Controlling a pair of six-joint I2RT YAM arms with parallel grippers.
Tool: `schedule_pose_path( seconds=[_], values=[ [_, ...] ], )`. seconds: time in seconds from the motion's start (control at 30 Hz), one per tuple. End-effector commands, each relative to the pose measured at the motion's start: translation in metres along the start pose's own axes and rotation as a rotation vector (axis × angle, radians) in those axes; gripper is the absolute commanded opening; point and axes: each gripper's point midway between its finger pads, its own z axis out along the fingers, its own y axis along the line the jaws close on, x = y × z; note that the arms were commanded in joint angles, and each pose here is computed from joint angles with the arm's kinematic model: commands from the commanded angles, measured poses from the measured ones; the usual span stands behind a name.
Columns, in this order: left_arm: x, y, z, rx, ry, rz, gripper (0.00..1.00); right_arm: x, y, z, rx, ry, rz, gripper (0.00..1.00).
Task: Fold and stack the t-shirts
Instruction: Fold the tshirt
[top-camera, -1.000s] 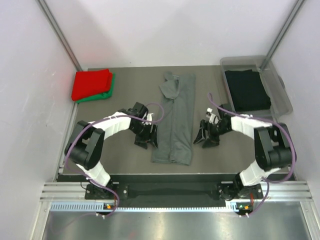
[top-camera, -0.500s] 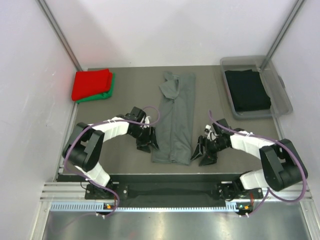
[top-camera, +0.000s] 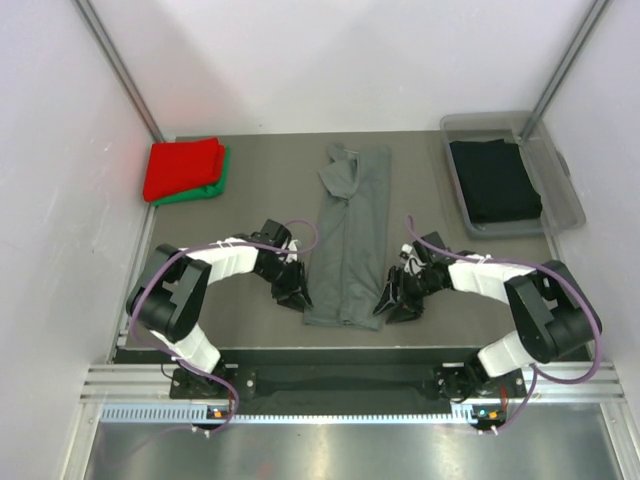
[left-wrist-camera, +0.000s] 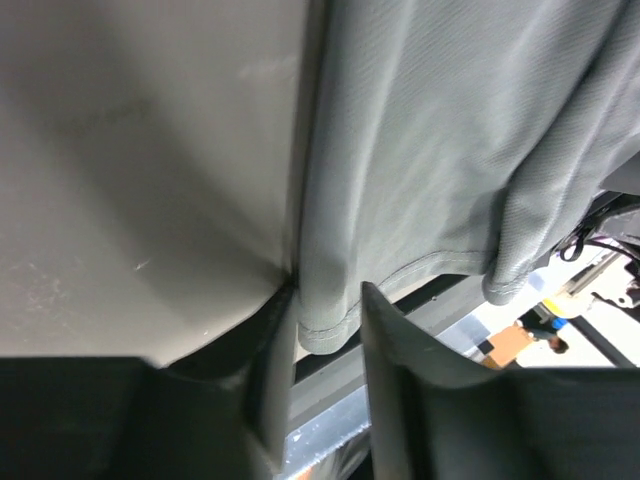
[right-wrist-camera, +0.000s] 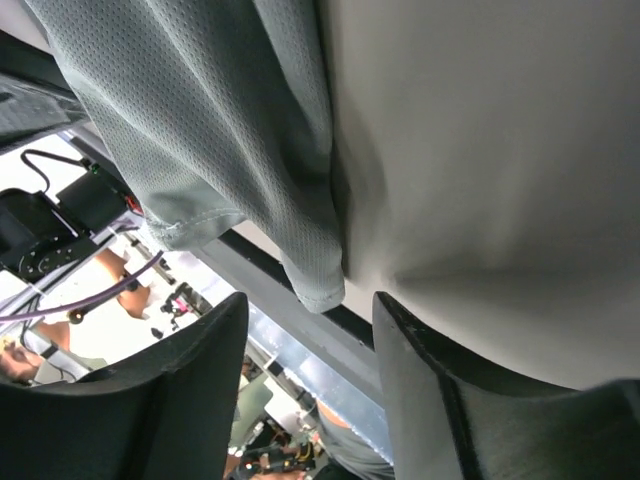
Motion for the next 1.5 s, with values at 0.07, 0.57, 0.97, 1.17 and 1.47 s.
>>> schedule_pose_path(
  seconds=[0.07,0.57,0.97,1.17,1.47],
  values=[
    [0.018,0.003,0.004,0.009,0.059,-0.042,0.31,-0.006,0.013,0.006,-0.018,-0.014,-0.023,0.49],
    [0.025,-0.008,0.008,0.051,0.082,-0.009,0.11,-0.004,0.022,0.021,-0.026,0.009,-0.035,0.28],
    [-0.039,-0.042,-0.054,0.045,-0.157,0.184,0.00,-0.012,0.038,-0.034,-0.088,-0.075,-0.134,0.00],
    [-0.065,-0.060,-0.075,0.069,-0.256,0.249,0.00,-0.031,0.047,-0.065,-0.142,-0.194,-0.152,0.00],
    [-0.117,-0.076,-0.087,0.082,-0.345,0.322,0.00,-0.100,0.091,-0.093,-0.260,-0.360,-0.247,0.00]
  ],
)
